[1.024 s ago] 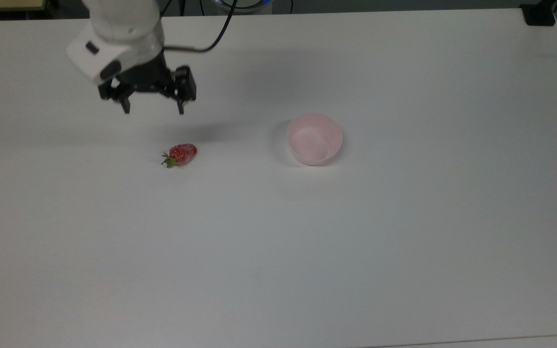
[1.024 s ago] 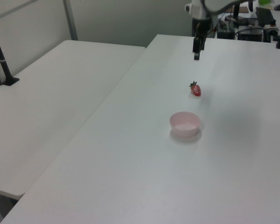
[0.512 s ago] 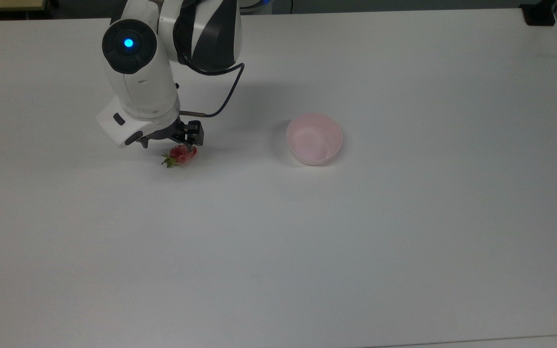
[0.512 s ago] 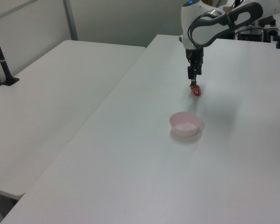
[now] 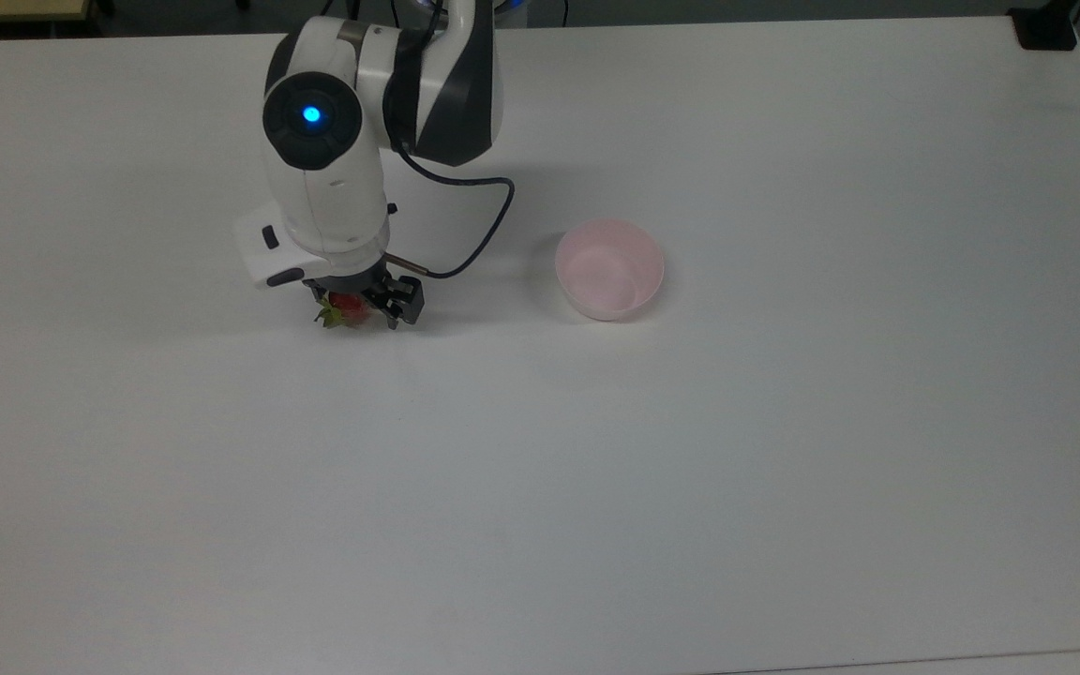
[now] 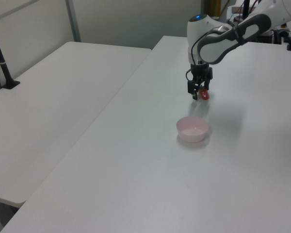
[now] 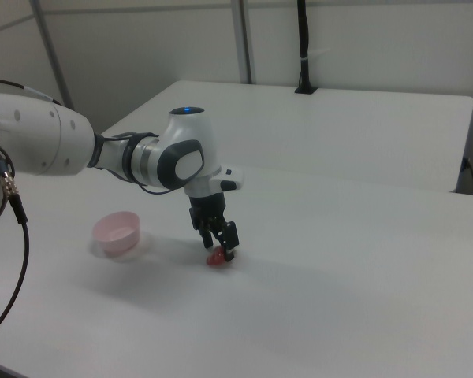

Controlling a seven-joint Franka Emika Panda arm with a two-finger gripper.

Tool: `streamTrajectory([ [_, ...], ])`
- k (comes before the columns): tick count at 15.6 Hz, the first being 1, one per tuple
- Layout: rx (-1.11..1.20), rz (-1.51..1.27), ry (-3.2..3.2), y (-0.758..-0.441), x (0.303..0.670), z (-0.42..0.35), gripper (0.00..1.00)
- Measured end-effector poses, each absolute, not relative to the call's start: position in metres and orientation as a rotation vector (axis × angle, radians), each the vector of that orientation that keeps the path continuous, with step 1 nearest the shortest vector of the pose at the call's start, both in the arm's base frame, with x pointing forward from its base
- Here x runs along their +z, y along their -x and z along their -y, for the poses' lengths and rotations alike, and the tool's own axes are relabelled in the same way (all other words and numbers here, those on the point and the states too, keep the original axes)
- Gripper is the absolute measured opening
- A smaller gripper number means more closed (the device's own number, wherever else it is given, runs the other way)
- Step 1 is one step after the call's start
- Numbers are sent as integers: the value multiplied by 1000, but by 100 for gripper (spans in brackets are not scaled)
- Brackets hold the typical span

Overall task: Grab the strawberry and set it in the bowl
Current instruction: 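Close the gripper around the red strawberry, then lift the strawberry and carry it over the pink bowl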

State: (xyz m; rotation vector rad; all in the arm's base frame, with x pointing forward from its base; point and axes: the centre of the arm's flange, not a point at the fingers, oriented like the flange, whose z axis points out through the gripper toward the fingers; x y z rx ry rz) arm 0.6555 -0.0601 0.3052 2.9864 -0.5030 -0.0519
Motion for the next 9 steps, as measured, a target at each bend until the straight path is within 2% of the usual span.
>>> streamTrajectory([
  [1, -48, 502, -2985, -657, 301, 57, 83],
  [4, -32, 495, -2987, -659, 302, 54, 48],
  [5, -31, 491, -2988, -659, 302, 55, 41],
  [9, -17, 491, -2989, -660, 308, 59, 41],
])
